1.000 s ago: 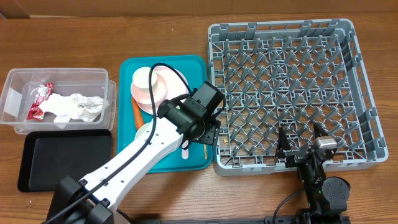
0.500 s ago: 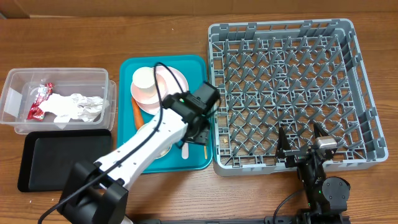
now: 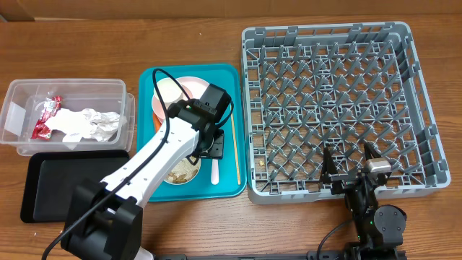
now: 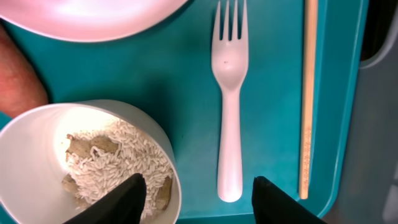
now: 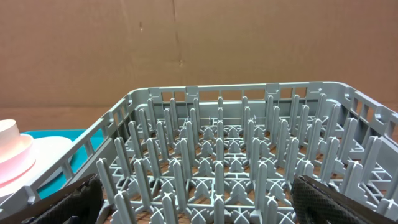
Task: Sort waste into correct bins and load items into the dishwasher
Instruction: 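Move the left gripper to the rice bowl rim and grasp it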
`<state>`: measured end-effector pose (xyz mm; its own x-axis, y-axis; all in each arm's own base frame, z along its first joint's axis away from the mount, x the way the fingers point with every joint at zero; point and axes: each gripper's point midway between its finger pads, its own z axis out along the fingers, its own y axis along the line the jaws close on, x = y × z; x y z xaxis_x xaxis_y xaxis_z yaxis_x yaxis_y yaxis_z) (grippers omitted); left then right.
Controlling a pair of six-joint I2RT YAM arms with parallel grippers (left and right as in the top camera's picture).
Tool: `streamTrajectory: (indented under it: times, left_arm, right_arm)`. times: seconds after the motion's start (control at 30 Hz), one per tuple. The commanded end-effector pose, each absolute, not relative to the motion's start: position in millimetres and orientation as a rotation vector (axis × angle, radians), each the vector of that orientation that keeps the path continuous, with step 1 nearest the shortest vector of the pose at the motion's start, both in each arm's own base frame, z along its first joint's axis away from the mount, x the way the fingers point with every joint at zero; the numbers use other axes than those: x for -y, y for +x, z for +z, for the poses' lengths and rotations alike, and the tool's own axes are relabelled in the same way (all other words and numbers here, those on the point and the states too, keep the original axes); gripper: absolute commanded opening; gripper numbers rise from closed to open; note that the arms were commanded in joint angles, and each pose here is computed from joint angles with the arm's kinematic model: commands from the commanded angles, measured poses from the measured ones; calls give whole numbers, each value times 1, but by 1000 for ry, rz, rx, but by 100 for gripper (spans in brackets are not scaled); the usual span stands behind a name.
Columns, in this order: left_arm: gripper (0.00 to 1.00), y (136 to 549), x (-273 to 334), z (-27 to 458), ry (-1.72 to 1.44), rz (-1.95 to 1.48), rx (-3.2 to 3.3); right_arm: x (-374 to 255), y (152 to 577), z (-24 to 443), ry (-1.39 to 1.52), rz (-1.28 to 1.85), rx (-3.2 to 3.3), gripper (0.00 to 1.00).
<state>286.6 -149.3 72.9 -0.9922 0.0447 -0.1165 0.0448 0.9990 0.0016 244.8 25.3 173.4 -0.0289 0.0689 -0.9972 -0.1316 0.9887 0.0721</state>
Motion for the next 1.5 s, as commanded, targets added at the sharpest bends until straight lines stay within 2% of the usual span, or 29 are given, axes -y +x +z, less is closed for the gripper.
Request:
streamTrajectory:
  times: [0.0, 0.17, 0.3, 0.43, 0.5, 0.73, 1.07, 1.3, 1.47]
  left_arm:
    - [54, 281, 145, 58, 85, 27, -3038]
    - [52, 284, 146, 48, 80, 8, -3014]
    - [46, 284, 138, 40, 9, 57, -2997]
    - [46, 283, 136, 35, -29, 70, -2990]
    - [37, 286, 137, 36, -34, 61, -2980]
    - [31, 285, 136, 34, -68, 64, -2983]
    - [27, 285, 136, 26, -93, 79, -3002]
    - [6, 285, 136, 26, -92, 79, -3002]
    - [4, 284, 136, 26, -91, 82, -3006]
  right_arm:
    - [-24, 245, 171, -42, 160, -1590, 100]
    - [-24, 245, 171, -42, 160, -1590, 100]
    - [-24, 245, 171, -42, 160, -1590, 100]
    - [-24, 245, 171, -41, 160, -1590, 100]
    - [-24, 245, 171, -42, 160, -1590, 100]
    - [-24, 245, 171, -42, 160, -1590, 100]
    - [-24, 245, 171, -42, 160, -1590, 100]
    - [-24, 245, 171, -42, 160, -1590, 100]
    - [-24, 245, 171, -42, 160, -1590, 100]
